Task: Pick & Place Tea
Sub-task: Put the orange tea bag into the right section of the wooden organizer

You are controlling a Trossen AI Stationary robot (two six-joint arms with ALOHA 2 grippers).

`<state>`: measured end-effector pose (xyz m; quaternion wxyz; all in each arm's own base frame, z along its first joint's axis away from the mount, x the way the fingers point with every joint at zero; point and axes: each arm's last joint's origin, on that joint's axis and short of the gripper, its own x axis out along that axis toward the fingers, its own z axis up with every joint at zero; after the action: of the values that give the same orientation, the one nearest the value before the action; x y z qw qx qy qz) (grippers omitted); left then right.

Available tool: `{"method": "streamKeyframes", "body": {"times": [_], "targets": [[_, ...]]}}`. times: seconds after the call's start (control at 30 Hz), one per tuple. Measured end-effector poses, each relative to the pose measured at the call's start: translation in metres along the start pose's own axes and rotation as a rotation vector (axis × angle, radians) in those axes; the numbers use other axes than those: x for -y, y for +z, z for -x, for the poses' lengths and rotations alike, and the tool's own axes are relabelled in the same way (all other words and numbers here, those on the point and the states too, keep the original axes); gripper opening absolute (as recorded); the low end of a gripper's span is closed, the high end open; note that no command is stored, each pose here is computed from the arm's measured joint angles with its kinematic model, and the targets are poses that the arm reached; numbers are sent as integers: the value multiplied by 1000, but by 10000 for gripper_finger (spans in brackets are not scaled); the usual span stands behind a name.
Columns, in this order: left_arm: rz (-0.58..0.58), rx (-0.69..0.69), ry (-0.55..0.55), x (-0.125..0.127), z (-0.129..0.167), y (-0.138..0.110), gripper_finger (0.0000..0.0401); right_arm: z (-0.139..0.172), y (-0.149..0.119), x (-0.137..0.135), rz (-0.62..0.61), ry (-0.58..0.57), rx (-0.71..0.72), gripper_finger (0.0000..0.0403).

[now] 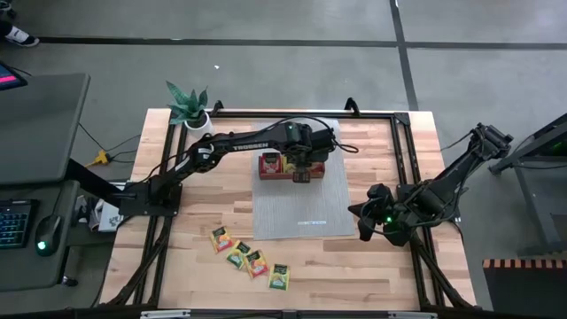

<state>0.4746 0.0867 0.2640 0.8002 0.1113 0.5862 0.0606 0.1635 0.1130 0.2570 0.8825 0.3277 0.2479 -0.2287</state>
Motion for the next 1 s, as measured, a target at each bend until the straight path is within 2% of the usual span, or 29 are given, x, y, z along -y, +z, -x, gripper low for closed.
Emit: {"method": "streamKeyframes", "body": {"times": [0.37, 0.5, 0.73, 1.0], "targets": [[17, -20, -40, -3, -9, -2, 0, 0, 0, -1, -11, 9, 2, 0], [30, -54, -71, -2, -28, -4, 0, 0, 0, -2, -13, 12, 7, 0], [39, -102, -88, -3, -43, -7, 0, -4, -3, -4, -9, 9, 4, 0], [58, -58, -41, -5, -39, -3, 1, -16, -16, -9, -2, -16, -61, 0]]}}
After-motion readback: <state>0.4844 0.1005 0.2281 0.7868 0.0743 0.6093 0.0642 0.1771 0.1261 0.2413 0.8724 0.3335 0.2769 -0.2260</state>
